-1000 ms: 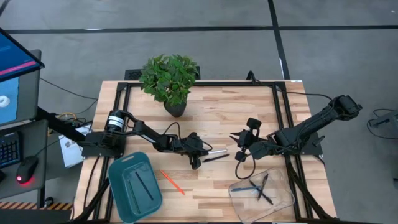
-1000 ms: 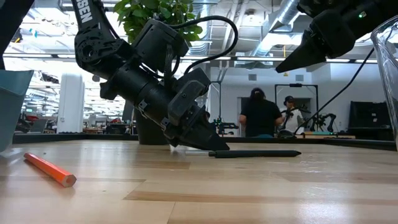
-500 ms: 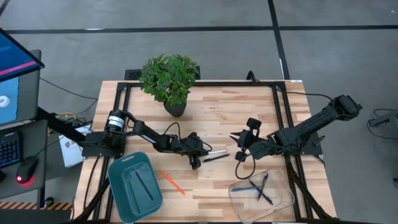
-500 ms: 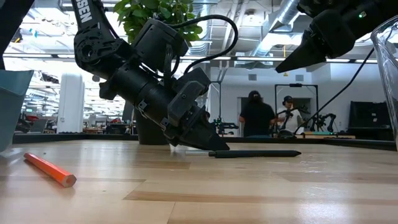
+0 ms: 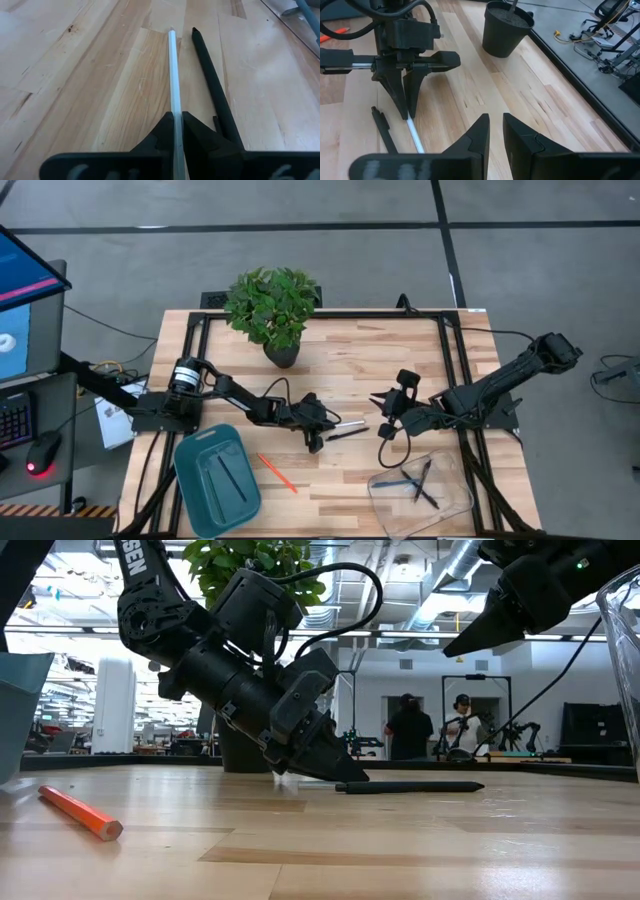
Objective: Sort pens & pencils
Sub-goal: Put the white pencil into the blue bin
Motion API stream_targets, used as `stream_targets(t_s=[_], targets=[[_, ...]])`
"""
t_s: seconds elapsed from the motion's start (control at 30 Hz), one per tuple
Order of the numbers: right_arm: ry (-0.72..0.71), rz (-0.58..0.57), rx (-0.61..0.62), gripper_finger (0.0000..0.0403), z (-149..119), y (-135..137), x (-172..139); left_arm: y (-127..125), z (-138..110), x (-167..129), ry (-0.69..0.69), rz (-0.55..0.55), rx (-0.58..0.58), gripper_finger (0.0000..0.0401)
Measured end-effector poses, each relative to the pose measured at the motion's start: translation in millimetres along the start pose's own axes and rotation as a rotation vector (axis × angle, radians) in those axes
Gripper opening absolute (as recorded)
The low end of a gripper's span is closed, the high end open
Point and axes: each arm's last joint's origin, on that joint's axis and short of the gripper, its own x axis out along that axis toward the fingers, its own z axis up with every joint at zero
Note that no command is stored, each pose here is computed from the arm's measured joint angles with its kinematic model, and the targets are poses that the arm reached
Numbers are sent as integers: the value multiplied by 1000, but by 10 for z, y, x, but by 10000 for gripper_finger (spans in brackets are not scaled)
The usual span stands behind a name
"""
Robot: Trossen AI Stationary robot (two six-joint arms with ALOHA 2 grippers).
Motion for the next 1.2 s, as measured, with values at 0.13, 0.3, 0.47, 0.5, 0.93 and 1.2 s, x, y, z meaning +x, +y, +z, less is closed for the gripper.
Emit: stream_targets(t_s=[0.13,0.3,0.47,0.5,0.93,1.2], targets=[[1,2,0,75,0,1,0,-3,13,4,-2,1,0,8],[1,2,0,75,-1,0,0,-17,56,26,-7,0,16,8],[2,5,-4,75,-5,7,-6,-29,87,42,8,7,30,8],[4,7,-8,75,-9,12,-11,-31,94,46,15,11,33,8],[-4,37,-35,75,-29,79,-76,-63,183,76,23,19,72,8],[-44,-49,-52,75,-25,77,-138,-62,246,-28,52,61,93,2]])
